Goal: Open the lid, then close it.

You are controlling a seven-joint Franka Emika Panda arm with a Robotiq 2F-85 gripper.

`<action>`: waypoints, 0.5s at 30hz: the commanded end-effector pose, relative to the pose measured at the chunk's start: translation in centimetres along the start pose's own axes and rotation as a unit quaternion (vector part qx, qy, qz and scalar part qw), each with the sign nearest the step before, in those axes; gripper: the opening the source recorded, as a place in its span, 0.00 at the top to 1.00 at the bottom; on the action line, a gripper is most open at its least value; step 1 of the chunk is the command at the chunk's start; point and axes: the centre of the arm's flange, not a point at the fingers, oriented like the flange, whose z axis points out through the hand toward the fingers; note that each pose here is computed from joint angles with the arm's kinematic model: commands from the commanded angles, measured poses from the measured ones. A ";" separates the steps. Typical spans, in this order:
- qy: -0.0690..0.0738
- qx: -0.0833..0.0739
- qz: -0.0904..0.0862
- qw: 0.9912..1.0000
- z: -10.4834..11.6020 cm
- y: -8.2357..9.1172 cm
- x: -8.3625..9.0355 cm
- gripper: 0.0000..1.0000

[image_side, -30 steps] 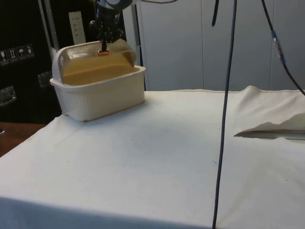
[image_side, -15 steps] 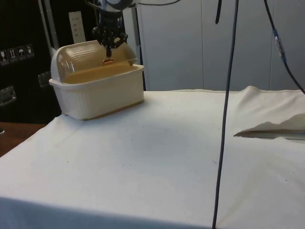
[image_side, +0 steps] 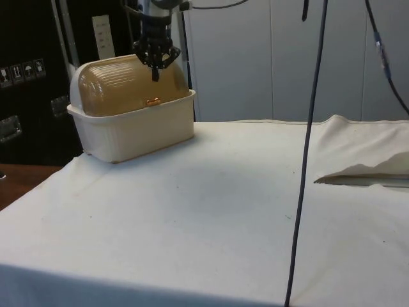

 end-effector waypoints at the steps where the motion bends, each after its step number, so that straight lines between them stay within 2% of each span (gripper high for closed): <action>1: -0.002 -0.001 0.000 1.000 -0.2 0.2 -0.1 1.00; 2: -0.006 -0.003 0.003 1.000 -1.1 0.7 -0.4 1.00; 8: -0.022 -0.010 0.003 1.000 -2.9 2.0 -0.7 1.00; 11: -0.025 -0.013 0.003 1.000 -2.8 2.1 -0.7 1.00; 15: -0.036 -0.018 0.004 0.999 -4.3 3.4 -1.0 1.00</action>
